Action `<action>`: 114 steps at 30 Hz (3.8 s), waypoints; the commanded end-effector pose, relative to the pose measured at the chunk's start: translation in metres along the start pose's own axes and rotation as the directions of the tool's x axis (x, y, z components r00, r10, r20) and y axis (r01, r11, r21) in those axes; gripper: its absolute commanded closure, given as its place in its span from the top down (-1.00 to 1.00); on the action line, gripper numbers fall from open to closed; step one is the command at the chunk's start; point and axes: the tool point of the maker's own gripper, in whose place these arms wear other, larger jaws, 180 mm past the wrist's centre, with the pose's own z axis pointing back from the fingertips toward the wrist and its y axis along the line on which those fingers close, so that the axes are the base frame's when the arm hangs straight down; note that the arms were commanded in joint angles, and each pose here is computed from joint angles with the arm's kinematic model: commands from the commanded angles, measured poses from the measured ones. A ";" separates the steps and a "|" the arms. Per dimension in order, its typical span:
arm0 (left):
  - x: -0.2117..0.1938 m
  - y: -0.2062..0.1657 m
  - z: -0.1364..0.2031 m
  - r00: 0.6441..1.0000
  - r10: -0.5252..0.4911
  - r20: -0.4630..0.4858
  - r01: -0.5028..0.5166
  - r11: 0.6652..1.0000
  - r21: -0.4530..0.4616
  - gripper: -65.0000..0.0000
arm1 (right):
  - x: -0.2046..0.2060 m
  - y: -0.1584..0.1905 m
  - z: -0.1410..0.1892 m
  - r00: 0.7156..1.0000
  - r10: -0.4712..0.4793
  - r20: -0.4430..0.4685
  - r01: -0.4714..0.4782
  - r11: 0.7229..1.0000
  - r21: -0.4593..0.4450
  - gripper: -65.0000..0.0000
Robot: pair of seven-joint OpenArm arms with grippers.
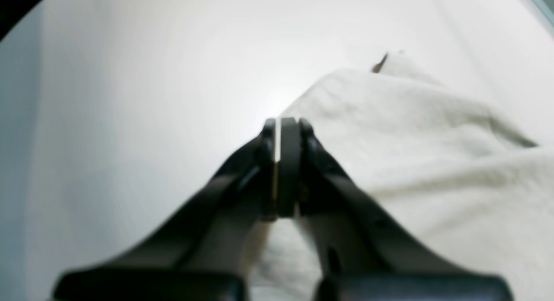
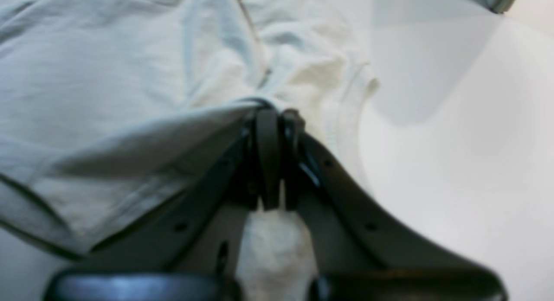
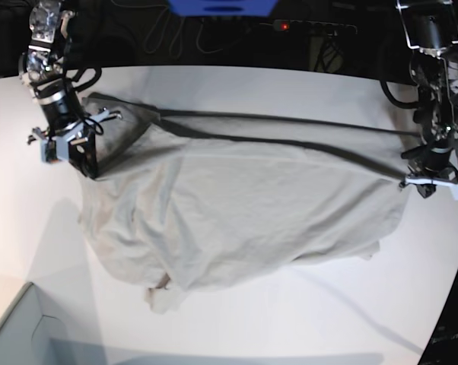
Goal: Layout the t-shirt on the table in an organized manner, then fold the t-shirt properly
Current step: 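Lay the shirt flat by drawing both grippers back across the table, then hold the shirt edge with both grippers and adjust it flat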
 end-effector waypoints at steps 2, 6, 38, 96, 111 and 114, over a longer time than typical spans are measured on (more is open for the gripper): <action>0.024 0.001 -0.006 0.998 -0.007 0.058 0.007 1.000 0.001 -0.99 | 0.021 -0.011 -0.013 0.999 0.013 0.045 -0.013 1.000 0.001 -1.00; 0.027 0.001 -0.014 0.998 0.009 0.055 -0.010 1.000 0.011 -0.99 | 0.033 -0.020 -0.030 0.999 0.023 0.045 -0.023 1.000 -0.004 -1.00; -0.043 0.057 0.001 0.995 0.044 -0.095 -0.031 0.990 0.136 0.11 | -0.027 -0.022 0.023 0.988 -0.010 -0.157 0.001 0.998 -0.060 -0.01; -0.007 -0.006 -0.047 0.996 0.047 -0.071 -0.045 0.998 0.039 -1.00 | -0.001 -0.006 -0.094 0.960 0.078 -0.269 -0.046 0.991 0.122 0.09; 0.057 -0.055 -0.002 0.990 -0.028 0.139 0.045 0.992 -0.119 -1.00 | -0.014 -0.007 -0.107 0.950 0.034 -0.312 0.004 0.992 0.122 -0.51; 0.055 -0.054 -0.003 0.991 -0.028 0.133 0.044 0.992 -0.118 -1.00 | -0.014 -0.006 -0.106 0.950 0.034 -0.310 0.005 0.992 0.124 -0.96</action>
